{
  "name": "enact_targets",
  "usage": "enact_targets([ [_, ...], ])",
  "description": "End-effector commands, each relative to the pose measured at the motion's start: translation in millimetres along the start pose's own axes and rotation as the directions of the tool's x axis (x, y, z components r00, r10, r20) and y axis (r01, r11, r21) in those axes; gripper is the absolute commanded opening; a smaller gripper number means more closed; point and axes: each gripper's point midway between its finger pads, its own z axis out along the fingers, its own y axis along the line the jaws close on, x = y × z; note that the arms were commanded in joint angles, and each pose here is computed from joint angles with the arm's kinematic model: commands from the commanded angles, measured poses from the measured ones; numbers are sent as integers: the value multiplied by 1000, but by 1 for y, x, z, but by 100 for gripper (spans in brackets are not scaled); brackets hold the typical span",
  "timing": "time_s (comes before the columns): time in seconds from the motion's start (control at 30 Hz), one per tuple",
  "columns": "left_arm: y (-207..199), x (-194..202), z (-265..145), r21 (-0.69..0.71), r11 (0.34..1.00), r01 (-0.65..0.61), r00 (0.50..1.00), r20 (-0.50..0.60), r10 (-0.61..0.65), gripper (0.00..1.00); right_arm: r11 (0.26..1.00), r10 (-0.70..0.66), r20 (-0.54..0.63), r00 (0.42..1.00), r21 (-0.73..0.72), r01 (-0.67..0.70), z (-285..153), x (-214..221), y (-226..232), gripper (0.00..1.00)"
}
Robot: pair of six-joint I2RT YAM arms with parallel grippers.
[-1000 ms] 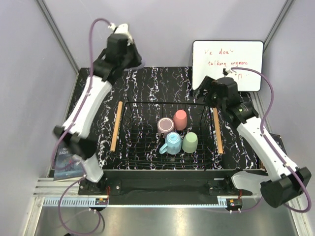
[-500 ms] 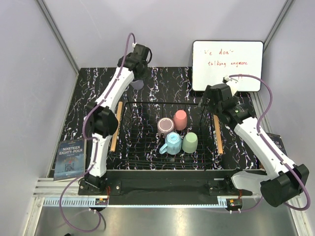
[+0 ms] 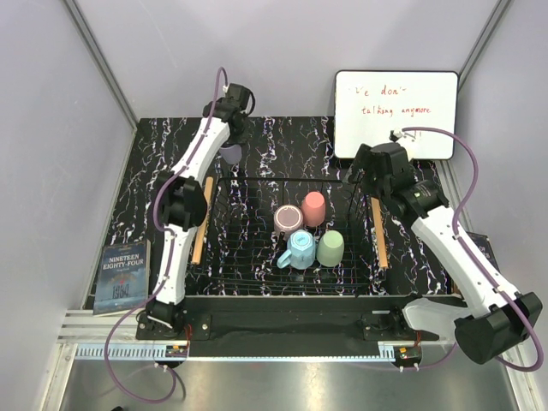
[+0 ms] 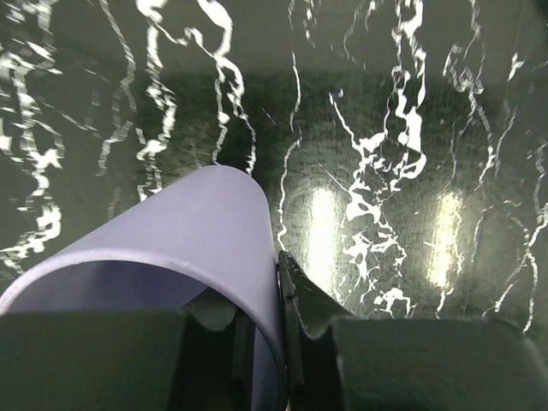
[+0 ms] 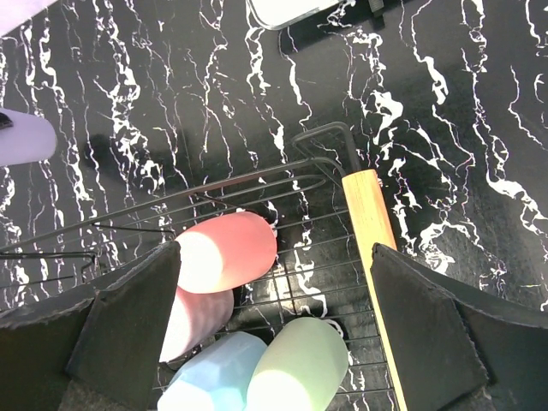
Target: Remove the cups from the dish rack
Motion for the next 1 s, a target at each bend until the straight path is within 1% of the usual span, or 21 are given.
enact_targets([
  [0.0, -7, -8, 1, 44, 999, 6, 1000, 18, -7, 0, 999, -8, -12, 1000, -35, 7, 1, -2, 13, 100],
  [0.1, 4, -2, 6, 2, 1000, 6, 1000, 4, -6, 0, 999, -10, -26, 1000, -36, 9, 5, 2, 13, 100],
  [0.27, 14, 5, 14, -25, 999, 25, 999, -21, -25, 0, 999, -11, -37, 999, -38, 10, 9, 6, 14, 100],
  [0.33, 21, -1, 5, -59, 997, 43, 999, 7, -43, 0, 999, -10, -39, 999, -39, 9, 10, 7, 14, 100],
  [0.37, 27, 2, 4, -80, 996, 45, 999, 5, -45, 0, 999, -11, -38, 999, -41, 9, 9, 7, 14, 100],
  [0.4, 33, -4, 1, -96, 994, 53, 998, 29, -51, 0, 999, -12, -37, 999, -42, 10, 9, 7, 14, 100],
  [0.43, 45, -13, -11, -129, 989, 69, 996, 65, -61, 0, 999, -11, -37, 999, -45, 10, 8, 7, 14, 100],
  [0.47, 61, -9, -9, -155, 984, 85, 996, 54, -78, 0, 999, -11, -33, 999, -49, 9, 6, 6, 15, 100],
  [0.57, 88, -4, -15, -188, 975, 119, 993, 40, -113, 0, 998, -9, -28, 1000, -57, 8, 4, 4, 15, 100],
  [0.67, 126, 6, -18, -233, 957, 172, 985, 25, -171, 0, 998, -5, -29, 1000, -67, 3, 3, 4, 17, 100],
  [0.7, 133, 6, -19, -236, 954, 187, 982, 34, -184, 0, 998, -7, -31, 999, -67, 5, 4, 5, 17, 100],
  [0.73, 137, 14, -18, -236, 952, 193, 981, 18, -194, 0, 998, -10, -36, 999, -67, 7, 4, 7, 17, 100],
  [0.77, 146, 11, -23, -238, 948, 212, 977, 32, -211, 0, 998, -11, -36, 999, -70, 8, 5, 7, 18, 100],
  [0.97, 165, 13, -20, -227, 938, 262, 965, 26, -263, 0, 997, -16, -35, 999, -75, 13, 3, 7, 17, 100],
])
